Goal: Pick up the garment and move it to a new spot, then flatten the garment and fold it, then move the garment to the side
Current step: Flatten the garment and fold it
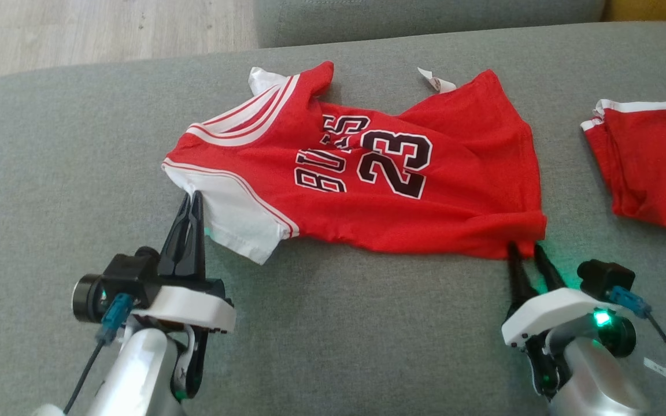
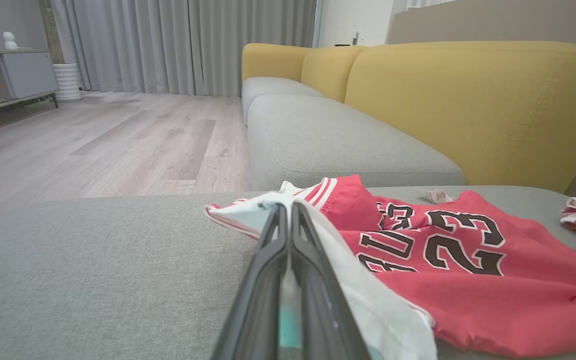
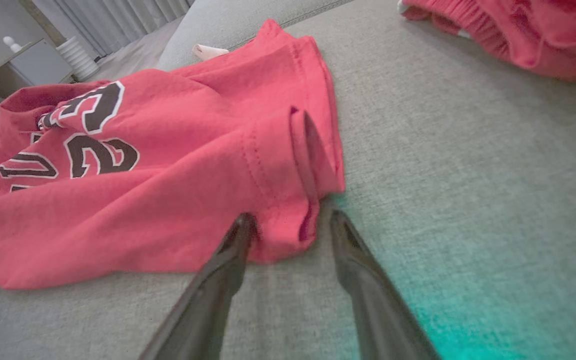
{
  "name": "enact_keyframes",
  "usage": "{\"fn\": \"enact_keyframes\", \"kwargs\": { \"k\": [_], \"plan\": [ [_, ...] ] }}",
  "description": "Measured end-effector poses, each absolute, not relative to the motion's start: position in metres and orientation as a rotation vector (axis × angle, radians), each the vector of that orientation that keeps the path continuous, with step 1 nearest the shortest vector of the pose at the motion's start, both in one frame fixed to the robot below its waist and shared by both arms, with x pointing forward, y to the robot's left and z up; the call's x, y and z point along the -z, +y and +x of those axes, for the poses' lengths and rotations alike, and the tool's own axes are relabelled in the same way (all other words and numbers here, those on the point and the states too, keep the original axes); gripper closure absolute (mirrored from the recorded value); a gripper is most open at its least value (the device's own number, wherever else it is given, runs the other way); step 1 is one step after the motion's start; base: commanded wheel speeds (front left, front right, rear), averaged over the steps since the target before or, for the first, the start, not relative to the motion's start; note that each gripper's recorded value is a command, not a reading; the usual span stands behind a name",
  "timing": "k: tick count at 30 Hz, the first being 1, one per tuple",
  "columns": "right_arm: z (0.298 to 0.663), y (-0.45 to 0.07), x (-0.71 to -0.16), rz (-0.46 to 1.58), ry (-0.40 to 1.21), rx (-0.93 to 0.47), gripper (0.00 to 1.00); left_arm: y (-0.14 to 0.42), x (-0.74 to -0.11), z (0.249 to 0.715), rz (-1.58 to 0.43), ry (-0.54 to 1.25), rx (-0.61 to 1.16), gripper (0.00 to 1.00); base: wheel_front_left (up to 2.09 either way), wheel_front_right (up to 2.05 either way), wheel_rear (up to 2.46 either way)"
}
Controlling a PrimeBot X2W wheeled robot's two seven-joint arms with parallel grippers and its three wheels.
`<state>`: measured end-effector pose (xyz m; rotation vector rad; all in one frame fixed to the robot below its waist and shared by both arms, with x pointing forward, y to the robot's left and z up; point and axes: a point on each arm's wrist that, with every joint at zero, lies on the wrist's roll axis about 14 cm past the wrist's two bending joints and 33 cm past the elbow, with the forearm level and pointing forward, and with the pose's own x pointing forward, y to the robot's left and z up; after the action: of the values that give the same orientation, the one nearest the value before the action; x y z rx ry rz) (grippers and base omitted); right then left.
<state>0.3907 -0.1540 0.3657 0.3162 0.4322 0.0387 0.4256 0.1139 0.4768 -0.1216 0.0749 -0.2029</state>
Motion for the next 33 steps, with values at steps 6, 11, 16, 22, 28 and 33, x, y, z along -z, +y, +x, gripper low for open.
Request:
{"fn": "enact_keyframes", "kwargs": {
  "k": [6,11,16,22,28,33],
  "plan": [
    [0.391,-0.150,-0.367,0.310,0.427,-0.054,1.00,0.115,-0.478,0.426,-0.111,0.076,0.202,1.00,0.00,0.00,0.00],
    [0.399,-0.143,-0.394,0.382,0.332,-0.067,1.00,0.117,-0.487,0.426,-0.141,0.054,0.191,1.00,0.00,0.00,0.00],
    [0.412,-0.143,-0.447,0.400,0.158,-0.095,1.00,0.118,-0.503,0.423,-0.179,0.009,0.186,1.00,0.00,0.00,0.00],
    [0.420,-0.155,-0.527,0.367,-0.083,-0.117,1.00,0.109,-0.551,0.423,-0.258,-0.099,0.233,1.00,0.00,0.00,0.00],
    [0.418,-0.156,-0.607,0.257,-0.258,-0.163,1.00,0.116,-0.629,0.427,-0.311,-0.261,0.262,1.00,0.00,0.00,0.00],
    [0.414,-0.153,-0.670,0.184,-0.402,-0.191,1.00,0.122,-0.704,0.420,-0.328,-0.442,0.290,1.00,0.00,0.00,0.00]
  ]
}}
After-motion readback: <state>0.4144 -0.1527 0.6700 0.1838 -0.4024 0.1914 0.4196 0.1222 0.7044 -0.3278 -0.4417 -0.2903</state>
